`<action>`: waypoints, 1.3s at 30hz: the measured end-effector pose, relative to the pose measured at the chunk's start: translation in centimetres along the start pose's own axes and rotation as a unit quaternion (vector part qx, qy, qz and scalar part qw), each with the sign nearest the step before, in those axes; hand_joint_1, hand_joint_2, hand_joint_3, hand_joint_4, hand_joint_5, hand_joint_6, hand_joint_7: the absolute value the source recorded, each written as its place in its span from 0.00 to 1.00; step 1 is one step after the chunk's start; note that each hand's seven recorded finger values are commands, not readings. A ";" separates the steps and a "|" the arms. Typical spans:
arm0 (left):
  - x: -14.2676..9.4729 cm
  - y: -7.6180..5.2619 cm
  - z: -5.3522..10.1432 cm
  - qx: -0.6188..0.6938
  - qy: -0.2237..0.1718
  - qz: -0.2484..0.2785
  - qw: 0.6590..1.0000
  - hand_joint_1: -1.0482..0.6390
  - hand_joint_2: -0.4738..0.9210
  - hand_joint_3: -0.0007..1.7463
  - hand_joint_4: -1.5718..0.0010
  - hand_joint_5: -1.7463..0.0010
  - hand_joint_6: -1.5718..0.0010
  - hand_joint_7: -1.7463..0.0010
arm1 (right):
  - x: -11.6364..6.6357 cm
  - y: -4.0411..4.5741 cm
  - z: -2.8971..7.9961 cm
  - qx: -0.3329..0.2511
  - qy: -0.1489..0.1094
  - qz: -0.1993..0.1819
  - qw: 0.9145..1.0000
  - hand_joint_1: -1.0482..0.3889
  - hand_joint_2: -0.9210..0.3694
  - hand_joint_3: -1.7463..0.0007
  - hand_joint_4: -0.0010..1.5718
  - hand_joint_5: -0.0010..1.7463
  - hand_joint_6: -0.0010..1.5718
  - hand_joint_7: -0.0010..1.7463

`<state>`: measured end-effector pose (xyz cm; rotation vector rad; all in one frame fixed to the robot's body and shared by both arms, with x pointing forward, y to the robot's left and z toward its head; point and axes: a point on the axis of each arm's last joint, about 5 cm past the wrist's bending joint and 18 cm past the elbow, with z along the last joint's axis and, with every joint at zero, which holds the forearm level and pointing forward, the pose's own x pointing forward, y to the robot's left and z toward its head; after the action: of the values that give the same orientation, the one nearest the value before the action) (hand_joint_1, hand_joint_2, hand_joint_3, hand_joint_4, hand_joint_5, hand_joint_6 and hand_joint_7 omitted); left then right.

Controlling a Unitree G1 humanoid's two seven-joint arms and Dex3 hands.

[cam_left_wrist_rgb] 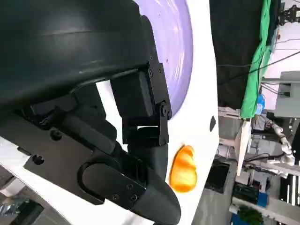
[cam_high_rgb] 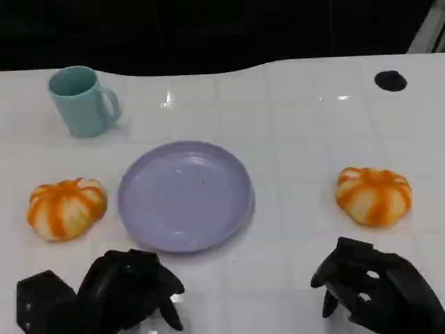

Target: Grasp the bread from the table and place it into the plate.

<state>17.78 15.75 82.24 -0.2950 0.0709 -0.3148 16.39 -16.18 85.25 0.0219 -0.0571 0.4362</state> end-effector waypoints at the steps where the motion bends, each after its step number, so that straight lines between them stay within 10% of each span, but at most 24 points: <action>1: 0.0 0.0 0.0 0.000 0.000 0.000 1.000 0.00 0.92 0.00 0.05 0.47 0.00 0.71 | 0.0 -0.01 0.0 0.000 0.001 0.001 1.000 0.42 0.03 0.75 0.44 0.93 0.46 0.68; 23: 0.1 0.0 0.1 0.002 -0.003 -0.001 1.000 0.00 0.92 0.00 0.05 0.47 0.00 0.71 | 0.0 -0.02 -0.1 0.000 0.002 0.000 1.000 0.42 0.03 0.75 0.44 0.92 0.46 0.68; 33: 0.1 0.0 0.1 0.003 -0.004 -0.001 1.000 0.00 0.92 0.00 0.05 0.47 0.00 0.71 | 0.2 -0.27 0.2 -0.006 -0.003 -0.013 1.000 0.45 0.00 0.84 0.39 0.85 0.51 0.37; 39: 0.1 0.0 0.1 0.003 -0.005 -0.001 1.000 0.00 0.92 0.00 0.05 0.47 0.00 0.71 | 0.4 -0.99 1.1 -0.053 -0.054 -0.026 0.997 0.48 0.00 0.88 0.34 0.65 0.47 0.24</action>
<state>17.90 15.77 82.33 -0.2900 0.0604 -0.3156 17.15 -16.93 86.35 -0.0583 -0.1851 0.3794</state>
